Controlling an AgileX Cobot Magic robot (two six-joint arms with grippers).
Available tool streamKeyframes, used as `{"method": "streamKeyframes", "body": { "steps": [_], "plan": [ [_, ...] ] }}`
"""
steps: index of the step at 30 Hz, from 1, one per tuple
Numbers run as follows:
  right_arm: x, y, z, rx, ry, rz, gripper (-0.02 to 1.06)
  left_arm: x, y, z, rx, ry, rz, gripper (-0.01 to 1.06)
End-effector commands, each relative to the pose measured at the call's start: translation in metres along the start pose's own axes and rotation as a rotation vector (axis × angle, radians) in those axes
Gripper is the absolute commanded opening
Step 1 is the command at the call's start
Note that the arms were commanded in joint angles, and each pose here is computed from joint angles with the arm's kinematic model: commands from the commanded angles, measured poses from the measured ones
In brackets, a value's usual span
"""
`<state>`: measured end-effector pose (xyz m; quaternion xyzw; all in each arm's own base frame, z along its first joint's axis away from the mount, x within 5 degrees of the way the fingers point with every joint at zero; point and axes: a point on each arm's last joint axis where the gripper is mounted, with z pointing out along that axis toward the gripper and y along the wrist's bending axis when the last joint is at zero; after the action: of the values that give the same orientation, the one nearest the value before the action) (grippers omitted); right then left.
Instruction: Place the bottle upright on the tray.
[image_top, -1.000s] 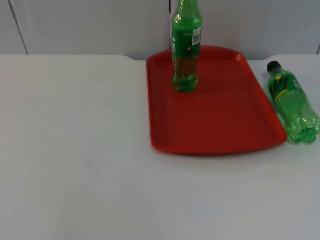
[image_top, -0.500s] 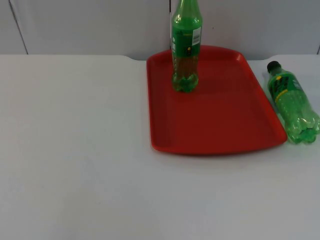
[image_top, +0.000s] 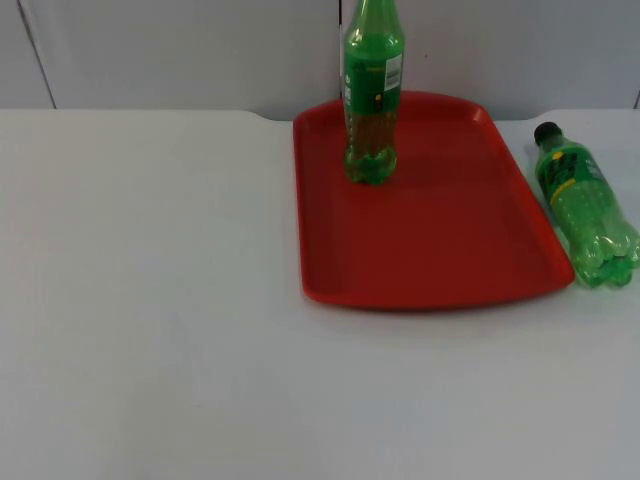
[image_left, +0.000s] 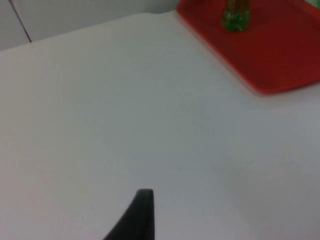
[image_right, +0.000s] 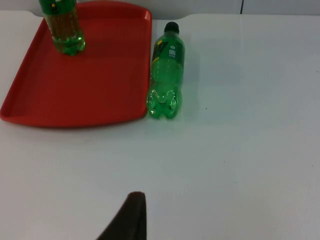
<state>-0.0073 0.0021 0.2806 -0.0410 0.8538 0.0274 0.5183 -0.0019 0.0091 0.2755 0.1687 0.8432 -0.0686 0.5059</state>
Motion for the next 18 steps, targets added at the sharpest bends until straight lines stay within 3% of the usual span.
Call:
{"method": "streamKeyframes", "body": {
  "steps": [1, 18],
  "plan": [
    [0.0004, -0.0002, -0.0003, 0.001, -0.004, -0.012, 1.05, 0.0005, -0.0001, 0.0008, 0.001, -0.008, -0.002, 1.05],
    [0.0004, -0.0002, -0.0003, 0.001, -0.004, -0.012, 1.05, 0.0005, -0.0001, 0.0008, 0.001, -0.008, -0.002, 1.05]
  ]
}}
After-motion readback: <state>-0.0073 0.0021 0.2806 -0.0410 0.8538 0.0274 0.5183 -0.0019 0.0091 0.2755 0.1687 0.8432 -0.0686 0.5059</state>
